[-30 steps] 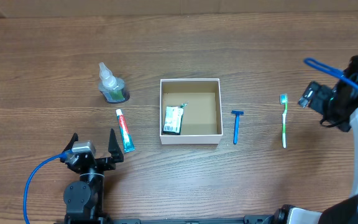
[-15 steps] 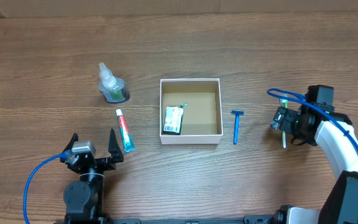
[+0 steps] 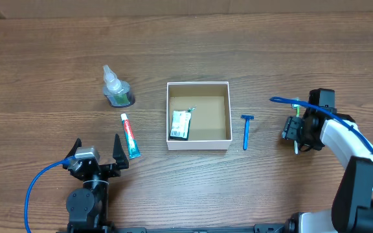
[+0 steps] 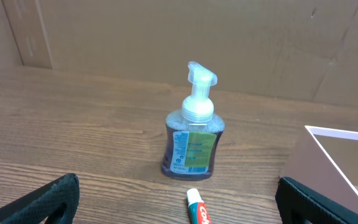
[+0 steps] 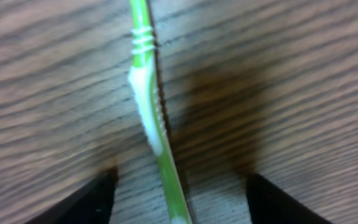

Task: Pack container
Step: 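Move the right gripper to the green toothbrush and grasp it, then place the toothbrush into the box with the right gripper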

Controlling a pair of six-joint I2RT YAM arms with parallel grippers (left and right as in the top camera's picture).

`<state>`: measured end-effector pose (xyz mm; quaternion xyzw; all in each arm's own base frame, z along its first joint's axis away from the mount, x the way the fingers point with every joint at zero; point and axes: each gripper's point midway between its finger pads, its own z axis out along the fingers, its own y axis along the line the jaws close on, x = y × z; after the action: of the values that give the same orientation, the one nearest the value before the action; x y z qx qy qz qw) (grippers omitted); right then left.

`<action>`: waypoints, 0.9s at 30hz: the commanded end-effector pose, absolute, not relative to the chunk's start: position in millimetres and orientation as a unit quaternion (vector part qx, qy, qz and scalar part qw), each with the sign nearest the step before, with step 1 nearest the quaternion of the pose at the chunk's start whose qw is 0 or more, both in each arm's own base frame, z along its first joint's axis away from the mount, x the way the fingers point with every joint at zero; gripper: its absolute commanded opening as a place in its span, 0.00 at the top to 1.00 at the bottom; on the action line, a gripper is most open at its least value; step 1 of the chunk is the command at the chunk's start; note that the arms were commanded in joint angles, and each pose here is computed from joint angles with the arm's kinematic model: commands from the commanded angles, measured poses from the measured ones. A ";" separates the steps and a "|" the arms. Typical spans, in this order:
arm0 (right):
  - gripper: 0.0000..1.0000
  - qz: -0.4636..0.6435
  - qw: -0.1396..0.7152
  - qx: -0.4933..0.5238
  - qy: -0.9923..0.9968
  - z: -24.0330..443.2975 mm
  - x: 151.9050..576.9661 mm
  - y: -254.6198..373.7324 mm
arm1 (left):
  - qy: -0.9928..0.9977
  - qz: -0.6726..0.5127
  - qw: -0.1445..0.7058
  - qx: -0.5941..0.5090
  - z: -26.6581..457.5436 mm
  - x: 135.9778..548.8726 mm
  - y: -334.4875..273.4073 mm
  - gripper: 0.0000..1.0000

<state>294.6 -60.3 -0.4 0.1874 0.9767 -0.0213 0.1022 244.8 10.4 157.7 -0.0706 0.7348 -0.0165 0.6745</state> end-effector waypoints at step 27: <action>0.96 0.066 0.116 0.156 0.979 69.3 321.2 -20.9 | 0.731 -0.015 0.678 -0.079 158.5 244.5 13.0 0.00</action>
<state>299.0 -34.3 27.0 0.1772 0.9813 0.0489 0.0572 244.8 10.4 157.7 -0.0706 0.7348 -0.0165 0.6745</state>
